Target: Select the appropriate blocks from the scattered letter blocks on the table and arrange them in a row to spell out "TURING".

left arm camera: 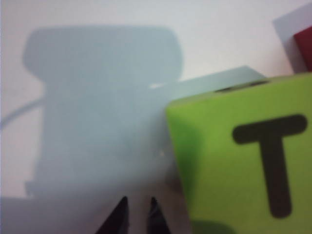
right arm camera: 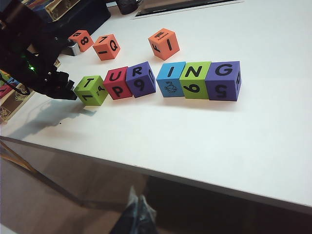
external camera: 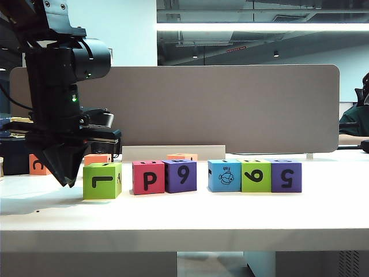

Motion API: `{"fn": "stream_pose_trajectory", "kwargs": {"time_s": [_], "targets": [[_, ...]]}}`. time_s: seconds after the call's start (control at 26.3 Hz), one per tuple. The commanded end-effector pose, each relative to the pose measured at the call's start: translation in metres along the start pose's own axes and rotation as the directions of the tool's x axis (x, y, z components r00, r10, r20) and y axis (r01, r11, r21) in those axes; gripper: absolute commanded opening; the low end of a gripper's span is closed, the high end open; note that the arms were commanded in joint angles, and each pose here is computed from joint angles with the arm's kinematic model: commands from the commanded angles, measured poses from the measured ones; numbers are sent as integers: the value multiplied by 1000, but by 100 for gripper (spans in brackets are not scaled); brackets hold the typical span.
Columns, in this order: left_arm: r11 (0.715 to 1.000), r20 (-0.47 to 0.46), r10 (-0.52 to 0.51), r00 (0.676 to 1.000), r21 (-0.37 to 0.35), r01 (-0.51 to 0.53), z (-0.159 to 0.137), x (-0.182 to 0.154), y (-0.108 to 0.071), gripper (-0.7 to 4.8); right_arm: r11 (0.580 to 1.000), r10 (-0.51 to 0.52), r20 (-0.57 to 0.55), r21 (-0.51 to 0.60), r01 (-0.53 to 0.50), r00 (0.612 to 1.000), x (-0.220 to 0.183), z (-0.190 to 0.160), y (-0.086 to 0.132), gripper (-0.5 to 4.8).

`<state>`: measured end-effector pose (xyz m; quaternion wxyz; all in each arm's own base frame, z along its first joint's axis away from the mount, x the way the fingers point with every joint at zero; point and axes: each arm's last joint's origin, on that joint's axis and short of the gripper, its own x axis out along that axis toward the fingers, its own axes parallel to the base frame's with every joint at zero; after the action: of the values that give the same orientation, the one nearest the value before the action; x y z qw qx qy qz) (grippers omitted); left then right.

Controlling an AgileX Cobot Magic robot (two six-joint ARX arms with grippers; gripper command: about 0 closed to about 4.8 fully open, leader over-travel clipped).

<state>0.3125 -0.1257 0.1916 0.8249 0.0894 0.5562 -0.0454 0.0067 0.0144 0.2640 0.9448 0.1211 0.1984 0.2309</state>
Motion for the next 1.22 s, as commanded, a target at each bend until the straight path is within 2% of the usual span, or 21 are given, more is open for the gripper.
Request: {"fn": "stream_pose_trajectory", "kwargs": {"time_s": [0.04,0.23,0.5,0.69,0.8,1.03,1.22], "targets": [[1000,31,-7,999,-7,7,3,0,0,47,999,49,20,-18,-49,999,-2,1,3,-1],[999,47,-37,998,-9,38,5,0,-2,47,990,140,16,-28,-139,990,-3,2,6,-1],[998,68,-66,996,-10,67,7,0,-3,47,984,179,9,-28,-178,984,-3,2,7,-1],[997,78,-77,994,-11,78,9,2,-4,47,984,178,9,-28,-177,984,-3,2,7,-1],[993,68,-120,990,-13,121,9,7,-6,47,984,177,9,-28,-177,984,-3,2,7,-1],[985,36,-159,987,-55,161,9,26,-11,48,984,178,9,-28,-177,984,-3,2,7,-1],[983,73,-161,984,-73,167,13,30,-13,48,984,178,9,-28,-177,984,-3,2,7,-1]]}}
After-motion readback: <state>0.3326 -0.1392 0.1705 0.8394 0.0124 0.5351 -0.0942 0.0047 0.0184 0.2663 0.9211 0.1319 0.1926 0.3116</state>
